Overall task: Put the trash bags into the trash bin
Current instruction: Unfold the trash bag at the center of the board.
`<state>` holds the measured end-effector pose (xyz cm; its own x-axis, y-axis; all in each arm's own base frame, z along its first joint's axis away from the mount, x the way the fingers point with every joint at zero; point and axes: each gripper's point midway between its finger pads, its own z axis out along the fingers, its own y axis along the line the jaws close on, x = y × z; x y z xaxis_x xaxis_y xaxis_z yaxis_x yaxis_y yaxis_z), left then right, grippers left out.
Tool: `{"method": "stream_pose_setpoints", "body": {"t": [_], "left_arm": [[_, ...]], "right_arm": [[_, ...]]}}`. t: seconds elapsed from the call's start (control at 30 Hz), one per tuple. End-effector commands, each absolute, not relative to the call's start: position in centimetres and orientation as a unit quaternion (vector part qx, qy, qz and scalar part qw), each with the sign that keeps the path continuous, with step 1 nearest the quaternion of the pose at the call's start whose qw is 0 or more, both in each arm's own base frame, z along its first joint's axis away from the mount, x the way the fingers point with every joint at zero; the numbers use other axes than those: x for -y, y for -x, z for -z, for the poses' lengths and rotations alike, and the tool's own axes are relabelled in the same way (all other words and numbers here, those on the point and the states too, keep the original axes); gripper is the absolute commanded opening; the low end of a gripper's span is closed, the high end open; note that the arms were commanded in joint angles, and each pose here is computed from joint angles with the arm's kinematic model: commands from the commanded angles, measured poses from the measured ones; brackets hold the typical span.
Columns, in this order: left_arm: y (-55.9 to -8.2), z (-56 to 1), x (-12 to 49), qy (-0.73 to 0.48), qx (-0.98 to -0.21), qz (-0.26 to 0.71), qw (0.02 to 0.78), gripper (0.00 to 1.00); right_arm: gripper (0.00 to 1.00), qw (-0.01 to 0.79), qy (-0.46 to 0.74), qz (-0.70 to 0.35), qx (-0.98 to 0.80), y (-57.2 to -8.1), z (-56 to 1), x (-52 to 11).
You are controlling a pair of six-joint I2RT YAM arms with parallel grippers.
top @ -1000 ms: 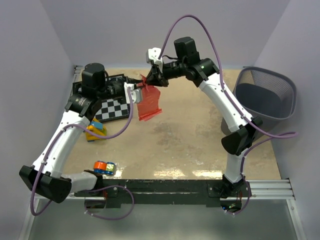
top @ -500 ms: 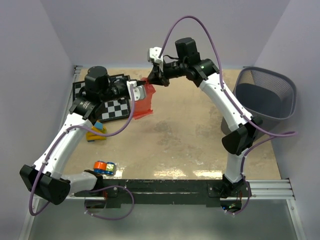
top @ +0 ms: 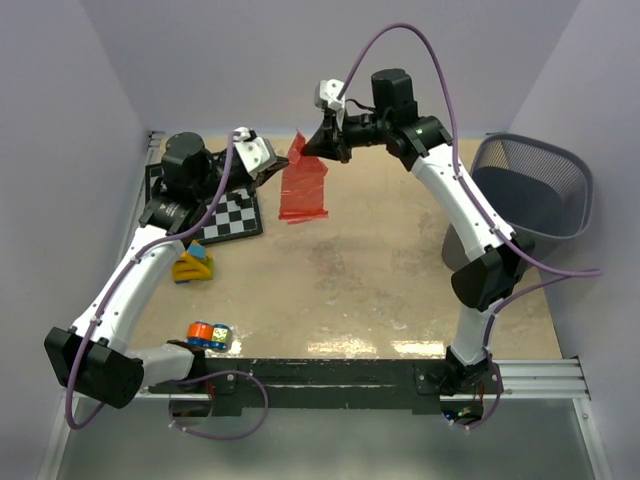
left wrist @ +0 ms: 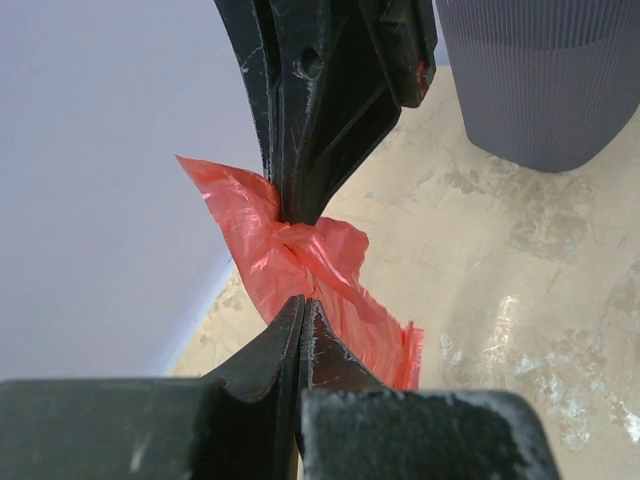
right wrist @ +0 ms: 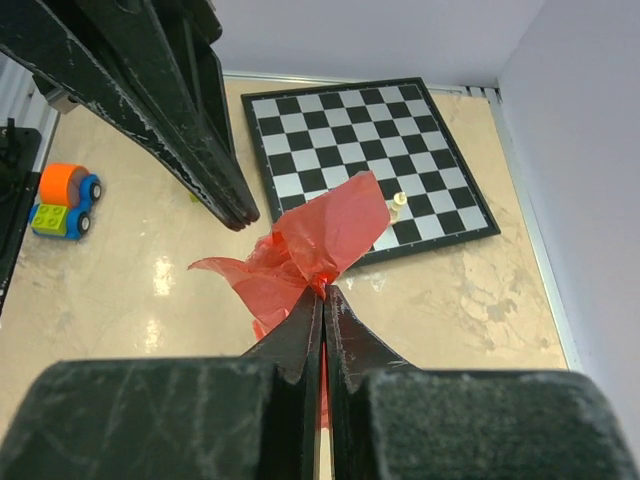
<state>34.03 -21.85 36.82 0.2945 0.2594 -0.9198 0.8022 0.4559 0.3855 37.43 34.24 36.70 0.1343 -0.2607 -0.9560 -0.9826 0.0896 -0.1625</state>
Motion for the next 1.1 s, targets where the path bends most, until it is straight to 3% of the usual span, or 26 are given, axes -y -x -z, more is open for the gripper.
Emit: {"method": "stream_pose_setpoints", "body": {"t": [0.0, 0.1, 0.5, 0.57, 0.73, 0.93, 1.07], "left_arm": [[-33.8, -38.9, 22.3, -0.455, -0.539, 0.235, 0.668, 0.0], [-34.4, -40.6, 22.1, -0.45, -0.517, 0.215, 0.696, 0.1], [-33.9, -39.9, 23.4, -0.526, -0.475, 0.203, 0.676, 0.21], [-34.4, -39.9, 23.4, -0.526, -0.474, 0.194, 0.679, 0.18], [-34.6, -40.1, 23.4, -0.53, -0.471, 0.187, 0.679, 0.02], [-34.3, -39.6, 22.8, -0.538, -0.479, 0.172, 0.672, 0.0], [-34.0, -39.2, 22.8, -0.54, -0.489, 0.182, 0.66, 0.0]], "right_arm": [[0.0, 0.515, 0.576, -0.38, -0.509, -35.3, -40.2, -34.4], [0.0, 0.512, 0.588, -0.375, -0.502, -34.9, -39.6, -34.8], [0.0, 0.508, 0.594, -0.381, -0.494, -34.1, -39.9, -36.3], [0.0, 0.508, 0.594, -0.381, -0.493, -34.1, -39.9, -36.5], [0.01, 0.509, 0.588, -0.377, -0.503, -34.2, -39.8, -36.4], [0.35, 0.537, 0.576, -0.346, -0.51, -35.4, -41.3, -34.8], [0.46, 0.552, 0.597, -0.329, -0.481, -34.3, -42.5, -34.5]]}}
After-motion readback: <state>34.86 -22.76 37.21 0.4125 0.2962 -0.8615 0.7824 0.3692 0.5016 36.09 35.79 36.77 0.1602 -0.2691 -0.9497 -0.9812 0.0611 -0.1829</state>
